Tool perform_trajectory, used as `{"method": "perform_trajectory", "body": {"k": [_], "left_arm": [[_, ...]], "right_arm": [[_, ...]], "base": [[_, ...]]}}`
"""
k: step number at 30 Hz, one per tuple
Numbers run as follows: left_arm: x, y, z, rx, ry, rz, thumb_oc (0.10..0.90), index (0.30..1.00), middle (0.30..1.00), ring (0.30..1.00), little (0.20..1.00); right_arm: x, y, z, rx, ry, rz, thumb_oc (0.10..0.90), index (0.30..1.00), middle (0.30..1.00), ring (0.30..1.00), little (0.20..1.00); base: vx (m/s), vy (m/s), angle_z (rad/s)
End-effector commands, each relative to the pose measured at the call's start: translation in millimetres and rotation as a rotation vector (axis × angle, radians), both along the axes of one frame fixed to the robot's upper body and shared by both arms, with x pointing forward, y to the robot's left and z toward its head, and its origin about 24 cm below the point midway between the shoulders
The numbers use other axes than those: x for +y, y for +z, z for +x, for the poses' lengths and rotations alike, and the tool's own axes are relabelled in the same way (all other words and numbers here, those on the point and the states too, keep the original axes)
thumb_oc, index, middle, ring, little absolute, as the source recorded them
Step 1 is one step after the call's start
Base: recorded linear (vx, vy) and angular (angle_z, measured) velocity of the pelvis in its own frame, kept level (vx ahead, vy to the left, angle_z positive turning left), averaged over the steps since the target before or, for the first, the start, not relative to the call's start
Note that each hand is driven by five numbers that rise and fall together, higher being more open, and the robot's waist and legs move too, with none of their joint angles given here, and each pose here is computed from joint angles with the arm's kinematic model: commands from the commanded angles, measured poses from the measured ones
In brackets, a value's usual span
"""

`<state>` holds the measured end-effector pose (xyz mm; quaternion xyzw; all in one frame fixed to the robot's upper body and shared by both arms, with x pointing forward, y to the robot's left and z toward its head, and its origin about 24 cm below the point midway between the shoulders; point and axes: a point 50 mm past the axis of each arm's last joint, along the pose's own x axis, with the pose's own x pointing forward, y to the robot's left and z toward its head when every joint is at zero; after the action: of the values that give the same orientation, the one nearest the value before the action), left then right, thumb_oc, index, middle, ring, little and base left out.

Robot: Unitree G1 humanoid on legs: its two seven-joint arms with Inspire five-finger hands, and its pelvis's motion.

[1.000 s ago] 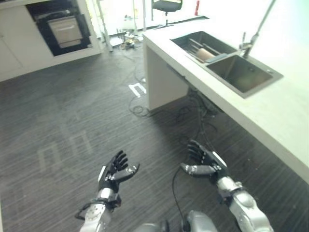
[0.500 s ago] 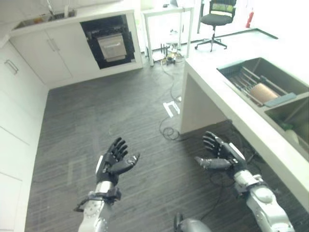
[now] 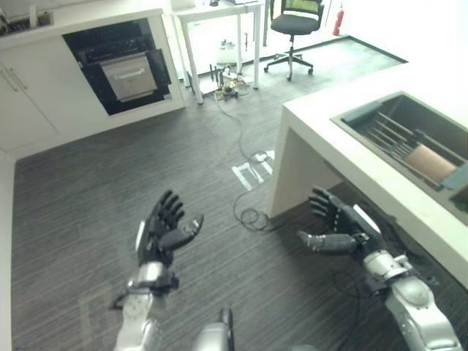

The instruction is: Place the dishes in the dishwasher.

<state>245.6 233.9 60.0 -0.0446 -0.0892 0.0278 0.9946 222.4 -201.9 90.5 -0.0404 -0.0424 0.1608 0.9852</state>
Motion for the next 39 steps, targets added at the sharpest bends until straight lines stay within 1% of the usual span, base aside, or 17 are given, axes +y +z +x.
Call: {"method": "perform_trajectory", "body": {"k": [1,3,5,9,11,12,15,16,17,23,26,28,29,31,33,36,39], "left_arm": [[-16.1,65.0,-11.9,-0.362,-0.138,0.174,0.800,0.900,0.900,0.900,0.900],[-18.7,75.3,-12.5,-0.405,-0.153,0.178,0.800,0.900,0.900,0.900,0.900],[-18.1,82.1,-13.7,-0.436,-0.140,0.159,0.800,0.900,0.900,0.900,0.900],[-18.0,98.0,-16.8,-0.507,-0.105,0.134,0.800,0.900,0.900,0.900,0.900],[-24.8,102.5,-16.6,-0.529,-0.100,0.137,0.800,0.900,0.900,0.900,0.900],[-26.5,103.1,-16.5,-0.532,-0.101,0.142,0.800,0.900,0.900,0.900,0.900],[-29.4,102.3,-16.0,-0.534,-0.091,0.132,0.800,0.900,0.900,0.900,0.900],[-27.4,102.4,-14.1,-0.533,-0.063,0.059,0.800,0.900,0.900,0.900,0.900],[-27.7,102.6,-13.8,-0.541,-0.056,0.045,0.800,0.900,0.900,0.900,0.900],[-36.1,107.6,-16.4,-0.614,-0.055,0.006,0.800,0.900,0.900,0.900,0.900],[-34.0,109.6,-22.2,-0.649,-0.040,0.029,0.800,0.900,0.900,0.900,0.900],[-31.7,109.3,-28.1,-0.657,-0.036,0.105,0.800,0.900,0.900,0.900,0.900],[-29.0,110.6,-33.9,-0.661,-0.060,0.132,0.800,0.900,0.900,0.900,0.900],[-29.7,111.5,-36.9,-0.663,-0.093,0.121,0.800,0.900,0.900,0.900,0.900],[-29.7,110.2,-37.0,-0.651,-0.101,0.105,0.800,0.900,0.900,0.900,0.900],[-34.4,104.1,-33.8,-0.613,-0.168,0.120,0.800,0.900,0.900,0.900,0.900],[-35.6,103.9,-30.3,-0.593,-0.217,0.124,0.800,0.900,0.900,0.900,0.900]], "right_arm": [[-17.9,36.8,8.5,-0.204,-0.049,0.087,0.800,0.900,0.900,0.900,0.900],[-18.9,41.5,6.8,-0.240,-0.053,0.119,0.800,0.900,0.900,0.900,0.900],[-17.0,46.2,6.9,-0.282,-0.059,0.096,0.800,0.900,0.900,0.900,0.900],[-10.1,63.5,12.0,-0.377,-0.046,0.120,0.800,0.900,0.900,0.900,0.900],[-6.5,73.6,12.0,-0.455,-0.107,0.098,0.800,0.900,0.900,0.900,0.900],[-8.6,77.1,10.4,-0.484,-0.142,0.119,0.800,0.900,0.900,0.900,0.900],[-12.1,79.1,8.0,-0.507,-0.177,0.137,0.800,0.900,0.900,0.900,0.900],[-13.3,74.6,10.1,-0.471,-0.194,0.128,0.800,0.900,0.900,0.900,0.900],[-14.9,73.2,10.5,-0.466,-0.201,0.115,0.800,0.900,0.900,0.900,0.900],[-24.1,77.6,9.8,-0.483,-0.209,0.138,0.800,0.900,0.900,0.900,0.900],[-24.5,79.9,9.1,-0.498,-0.209,0.132,0.800,0.900,0.900,0.900,0.900],[-23.1,82.7,8.2,-0.512,-0.202,0.111,0.800,0.900,0.900,0.900,0.900],[-22.3,84.0,6.8,-0.528,-0.215,0.065,0.800,0.900,0.900,0.900,0.900],[-21.9,82.6,6.6,-0.511,-0.208,0.094,0.800,0.900,0.900,0.900,0.900],[-19.8,80.7,7.1,-0.500,-0.196,0.103,0.800,0.900,0.900,0.900,0.900],[-15.6,82.5,11.0,-0.507,-0.192,0.075,0.800,0.900,0.900,0.900,0.900],[-20.3,85.4,9.9,-0.506,-0.190,0.070,0.800,0.900,0.900,0.900,0.900]], "base": [[0.23,0.177,0.00],[0.22,0.185,-0.25],[0.10,0.027,-0.82],[0.02,-0.172,-1.50],[0.25,-0.204,-2.11],[0.20,-0.170,-0.91],[0.22,-0.237,-0.30],[0.38,-0.377,-0.33],[0.41,-0.393,-0.05],[0.24,-0.261,-0.37],[0.20,-0.146,-0.69],[0.24,0.120,-0.83],[0.27,0.254,-0.63],[0.24,0.205,-0.48],[0.22,0.132,-0.66],[0.23,0.195,-0.62],[0.20,0.290,-0.75]]}}
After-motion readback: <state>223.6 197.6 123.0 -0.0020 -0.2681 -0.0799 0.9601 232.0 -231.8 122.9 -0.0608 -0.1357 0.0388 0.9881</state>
